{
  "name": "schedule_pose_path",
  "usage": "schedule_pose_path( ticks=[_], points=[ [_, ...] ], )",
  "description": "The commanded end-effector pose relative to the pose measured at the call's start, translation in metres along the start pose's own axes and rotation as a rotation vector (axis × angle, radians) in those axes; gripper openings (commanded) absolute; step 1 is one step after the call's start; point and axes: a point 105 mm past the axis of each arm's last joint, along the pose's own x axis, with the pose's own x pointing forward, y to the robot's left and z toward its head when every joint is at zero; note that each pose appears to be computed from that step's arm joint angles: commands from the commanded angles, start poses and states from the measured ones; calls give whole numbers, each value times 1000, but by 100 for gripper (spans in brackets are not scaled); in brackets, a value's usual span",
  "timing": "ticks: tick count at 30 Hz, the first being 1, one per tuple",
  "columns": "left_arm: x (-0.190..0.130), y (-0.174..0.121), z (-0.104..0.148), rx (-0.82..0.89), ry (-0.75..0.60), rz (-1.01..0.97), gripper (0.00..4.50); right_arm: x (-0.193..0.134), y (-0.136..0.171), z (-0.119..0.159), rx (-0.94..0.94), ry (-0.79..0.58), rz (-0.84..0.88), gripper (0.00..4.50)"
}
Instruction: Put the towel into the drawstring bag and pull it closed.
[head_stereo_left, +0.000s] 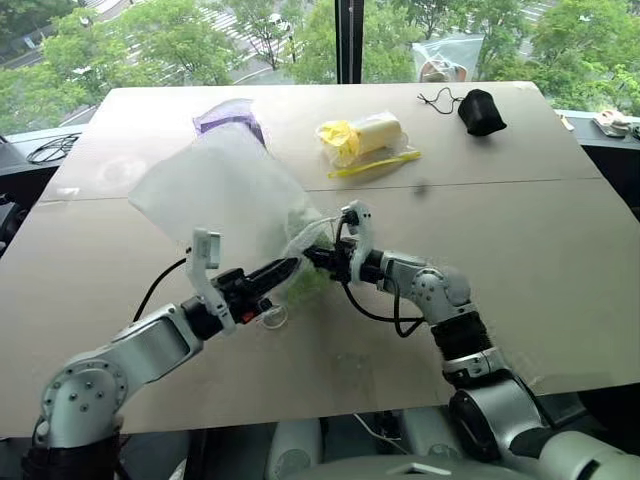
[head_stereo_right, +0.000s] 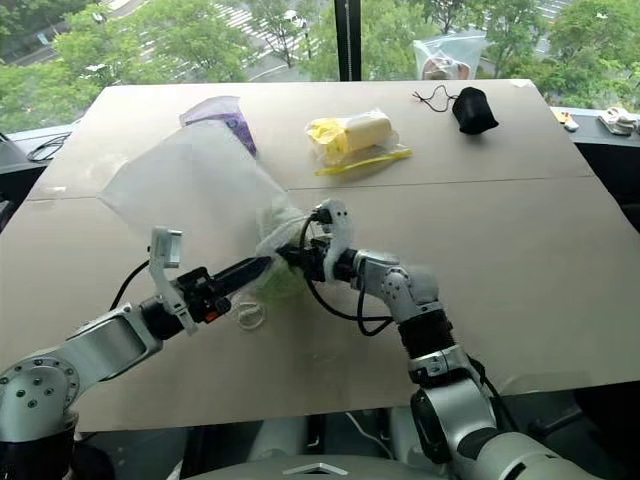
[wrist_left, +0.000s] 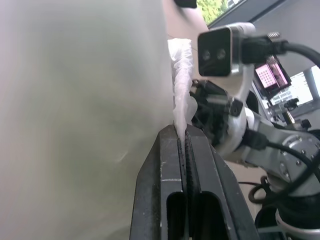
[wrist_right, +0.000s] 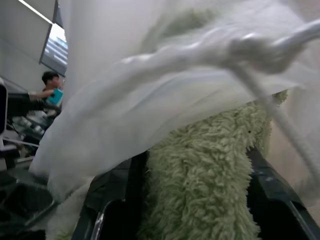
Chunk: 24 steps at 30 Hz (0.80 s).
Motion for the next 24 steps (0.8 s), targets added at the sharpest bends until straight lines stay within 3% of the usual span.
schedule_pose_path(
  ticks=[1, 8, 15, 18, 22, 24],
  points=[
    [-1, -3, 10, 11, -35, -15, 0, -6, 9, 14, -137, -39, 28, 191],
    [1, -4, 9, 31, -17, -29, 0, -25, -5, 11, -371, 36, -58, 191],
    [3, -6, 3, 61, 23, -41, 0, -26, 3, 15, -405, 21, -12, 191],
    [3, -7, 1, 69, 34, -49, 0, -23, 5, 21, -385, -15, -27, 266],
    [5, -6, 0, 75, 36, -52, 0, -23, 12, 15, -318, 4, 33, 447],
    [5, -6, 0, 80, 36, -56, 0, -28, 17, 17, -285, 0, 67, 447]
  ],
)
